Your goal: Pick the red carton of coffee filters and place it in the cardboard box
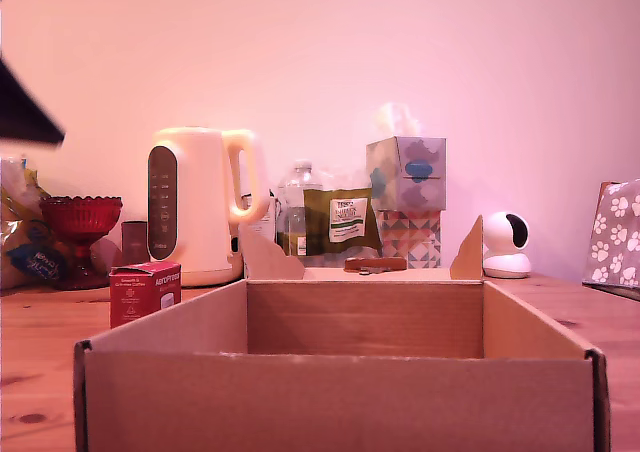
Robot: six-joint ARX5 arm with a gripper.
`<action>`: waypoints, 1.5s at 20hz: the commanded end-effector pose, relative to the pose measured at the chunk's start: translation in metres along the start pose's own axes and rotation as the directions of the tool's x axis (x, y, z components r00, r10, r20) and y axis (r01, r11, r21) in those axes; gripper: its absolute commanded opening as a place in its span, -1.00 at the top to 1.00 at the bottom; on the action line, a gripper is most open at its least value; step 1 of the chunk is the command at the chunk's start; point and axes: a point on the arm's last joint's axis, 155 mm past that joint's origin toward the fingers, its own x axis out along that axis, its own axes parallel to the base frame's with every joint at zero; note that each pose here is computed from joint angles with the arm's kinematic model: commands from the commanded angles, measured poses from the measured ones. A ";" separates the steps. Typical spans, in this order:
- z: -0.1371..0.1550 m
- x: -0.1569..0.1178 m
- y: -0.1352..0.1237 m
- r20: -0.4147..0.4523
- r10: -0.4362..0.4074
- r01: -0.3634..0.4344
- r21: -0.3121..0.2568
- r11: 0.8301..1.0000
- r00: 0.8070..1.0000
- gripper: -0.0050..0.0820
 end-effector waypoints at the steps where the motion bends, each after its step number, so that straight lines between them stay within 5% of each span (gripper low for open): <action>1: 0.009 0.000 0.008 0.050 0.044 -0.046 0.034 0.998 0.998 0.94; 9: 0.019 0.006 0.034 0.088 0.156 -0.164 0.097 0.982 0.984 0.94; 16: 0.023 0.047 0.046 0.125 0.151 -0.163 0.094 0.982 0.981 0.94; 20: -0.005 0.078 0.052 0.054 0.136 -0.140 0.089 0.986 0.989 0.89; 24: -0.029 0.090 0.054 -0.017 0.125 -0.124 0.083 0.989 0.992 0.41; 27: -0.026 0.096 0.058 0.012 0.136 -0.137 0.076 0.988 0.991 -0.78; 28: -0.027 0.099 0.058 0.015 0.135 -0.136 0.076 0.988 0.991 -0.95; 30: -0.032 0.104 0.058 0.008 0.129 -0.129 0.076 0.989 0.992 -0.91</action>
